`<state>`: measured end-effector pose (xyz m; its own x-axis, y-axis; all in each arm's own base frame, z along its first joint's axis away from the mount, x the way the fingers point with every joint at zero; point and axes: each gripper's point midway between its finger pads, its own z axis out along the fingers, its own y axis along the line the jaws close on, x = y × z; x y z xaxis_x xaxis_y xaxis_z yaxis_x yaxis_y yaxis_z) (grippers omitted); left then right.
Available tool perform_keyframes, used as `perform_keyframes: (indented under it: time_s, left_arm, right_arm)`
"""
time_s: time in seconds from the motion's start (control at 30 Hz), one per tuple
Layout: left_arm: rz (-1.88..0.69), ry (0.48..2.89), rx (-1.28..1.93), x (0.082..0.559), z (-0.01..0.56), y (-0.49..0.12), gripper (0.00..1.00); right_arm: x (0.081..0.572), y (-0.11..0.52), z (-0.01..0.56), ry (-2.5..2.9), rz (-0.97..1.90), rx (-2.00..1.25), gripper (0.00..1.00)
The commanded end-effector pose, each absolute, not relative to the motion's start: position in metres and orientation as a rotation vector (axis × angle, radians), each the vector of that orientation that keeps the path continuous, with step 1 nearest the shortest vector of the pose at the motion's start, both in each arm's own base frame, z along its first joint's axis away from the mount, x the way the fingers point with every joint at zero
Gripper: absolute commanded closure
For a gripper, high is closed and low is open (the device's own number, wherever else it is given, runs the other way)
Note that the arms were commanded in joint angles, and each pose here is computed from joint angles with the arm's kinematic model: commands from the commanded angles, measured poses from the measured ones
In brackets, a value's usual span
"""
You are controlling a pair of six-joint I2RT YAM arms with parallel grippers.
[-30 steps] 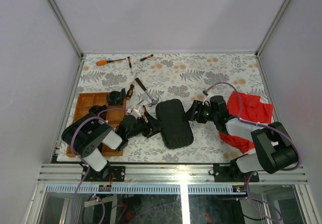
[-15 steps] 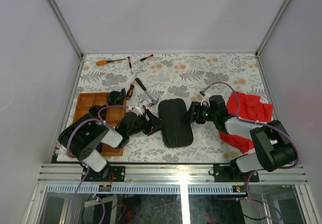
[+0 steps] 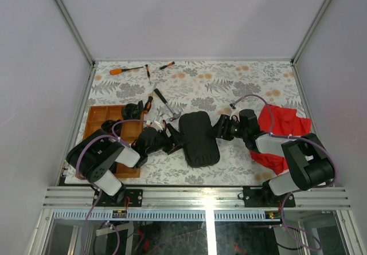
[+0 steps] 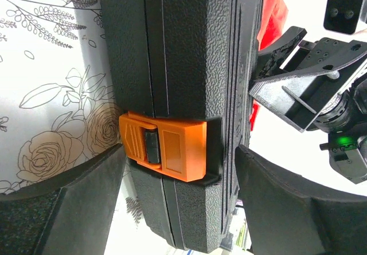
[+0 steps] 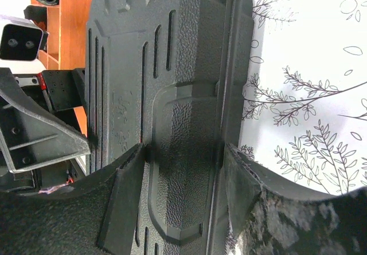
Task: Sort the tools into containers
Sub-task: Open the storage box at the center of the board.
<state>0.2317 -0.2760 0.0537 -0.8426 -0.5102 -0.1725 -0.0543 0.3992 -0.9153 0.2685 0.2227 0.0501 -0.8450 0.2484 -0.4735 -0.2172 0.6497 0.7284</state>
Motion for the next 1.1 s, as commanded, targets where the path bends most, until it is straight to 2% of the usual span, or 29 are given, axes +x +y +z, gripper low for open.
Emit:
perform_keyframes:
  time_s: [0.0, 0.47, 0.7, 0.87, 1.07]
  left_arm:
    - [-1.504, 2.126, -0.428, 0.243, 0.082, -0.285, 0.25]
    - [-1.563, 2.094, -0.454, 0.243, 0.079, -0.287, 0.26]
    - [-1.564, 2.093, -0.468, 0.247, 0.078, -0.290, 0.34]
    - [-1.397, 2.200, -0.472, 0.251, 0.060, -0.282, 0.42]
    - [-1.291, 2.244, -0.445, 0.253, 0.054, -0.276, 0.46]
  right_arm:
    - [0.253, 0.197, 0.004, 2.474, 0.990, 0.183, 0.50]
    - [0.249, 0.191, -0.005, 2.500, 1.016, 0.239, 0.52]
    - [0.248, 0.190, -0.006, 2.507, 1.007, 0.232, 0.52]
    - [0.248, 0.187, -0.008, 2.517, 0.977, 0.220, 0.52]
    - [0.249, 0.186, -0.008, 2.519, 0.968, 0.212, 0.52]
